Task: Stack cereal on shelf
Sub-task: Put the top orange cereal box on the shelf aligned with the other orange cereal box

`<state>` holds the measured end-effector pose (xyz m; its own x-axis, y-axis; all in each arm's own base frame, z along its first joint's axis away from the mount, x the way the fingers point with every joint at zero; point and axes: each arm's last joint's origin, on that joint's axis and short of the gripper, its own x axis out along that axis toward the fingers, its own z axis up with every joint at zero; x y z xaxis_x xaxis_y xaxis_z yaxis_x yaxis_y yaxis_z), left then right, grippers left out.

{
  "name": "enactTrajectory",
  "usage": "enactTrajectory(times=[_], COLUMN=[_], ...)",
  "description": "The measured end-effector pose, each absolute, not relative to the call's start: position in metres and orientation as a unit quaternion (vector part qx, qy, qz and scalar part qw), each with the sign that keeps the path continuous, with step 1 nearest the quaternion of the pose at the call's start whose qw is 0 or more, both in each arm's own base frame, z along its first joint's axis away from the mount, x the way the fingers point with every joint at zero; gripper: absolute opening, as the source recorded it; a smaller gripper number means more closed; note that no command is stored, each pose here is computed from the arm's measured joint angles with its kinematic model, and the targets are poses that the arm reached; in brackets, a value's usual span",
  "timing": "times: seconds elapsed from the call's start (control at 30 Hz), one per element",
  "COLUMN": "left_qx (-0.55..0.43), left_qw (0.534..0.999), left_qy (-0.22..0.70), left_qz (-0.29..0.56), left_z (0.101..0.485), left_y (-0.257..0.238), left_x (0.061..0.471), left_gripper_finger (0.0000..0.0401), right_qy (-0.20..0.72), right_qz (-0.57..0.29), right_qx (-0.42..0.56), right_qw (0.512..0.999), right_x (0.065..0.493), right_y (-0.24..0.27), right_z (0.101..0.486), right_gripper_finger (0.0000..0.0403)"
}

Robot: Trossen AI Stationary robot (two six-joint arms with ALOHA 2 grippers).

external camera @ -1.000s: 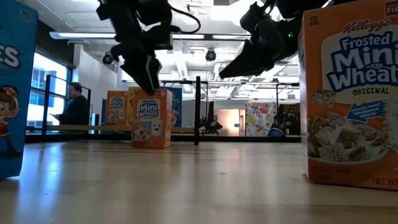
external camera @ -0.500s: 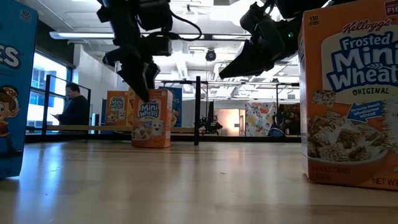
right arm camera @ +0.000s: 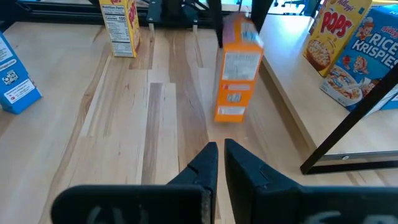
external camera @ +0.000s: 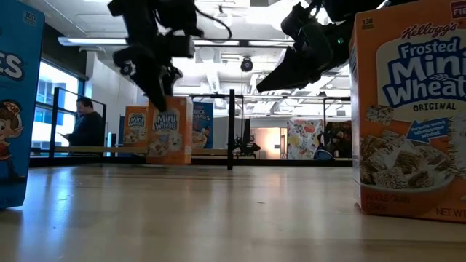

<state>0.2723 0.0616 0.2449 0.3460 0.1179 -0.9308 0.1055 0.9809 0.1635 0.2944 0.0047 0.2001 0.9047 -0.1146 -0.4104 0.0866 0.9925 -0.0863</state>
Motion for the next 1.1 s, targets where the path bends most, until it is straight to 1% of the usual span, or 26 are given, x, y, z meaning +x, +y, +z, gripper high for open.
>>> enactTrajectory(times=[0.27,0.53,0.8,1.1], left_qx=[0.086,0.051,0.03,0.032], left_qw=[0.82,0.814,0.801,0.794], left_qy=[0.565,0.571,0.583,0.591], left_qz=[0.03,0.095,0.129,0.141], left_z=[0.281,0.3,0.303,0.303], left_y=[0.07,0.086,0.106,0.121], left_x=[0.239,0.201,0.183,0.173], left_gripper_finger=[0.015,0.0148,0.0148,0.0147], right_qy=[0.212,0.212,0.212,0.212], right_qz=[-0.05,-0.049,-0.047,-0.032], right_qx=[-0.031,-0.031,-0.03,-0.027], right_qw=[0.975,0.976,0.976,0.976], right_x=[0.294,0.294,0.294,0.295], right_y=[0.005,0.005,0.005,0.006], right_z=[0.2,0.2,0.2,0.2], right_gripper_finger=[0.0016,0.0016,0.0016,0.0016])
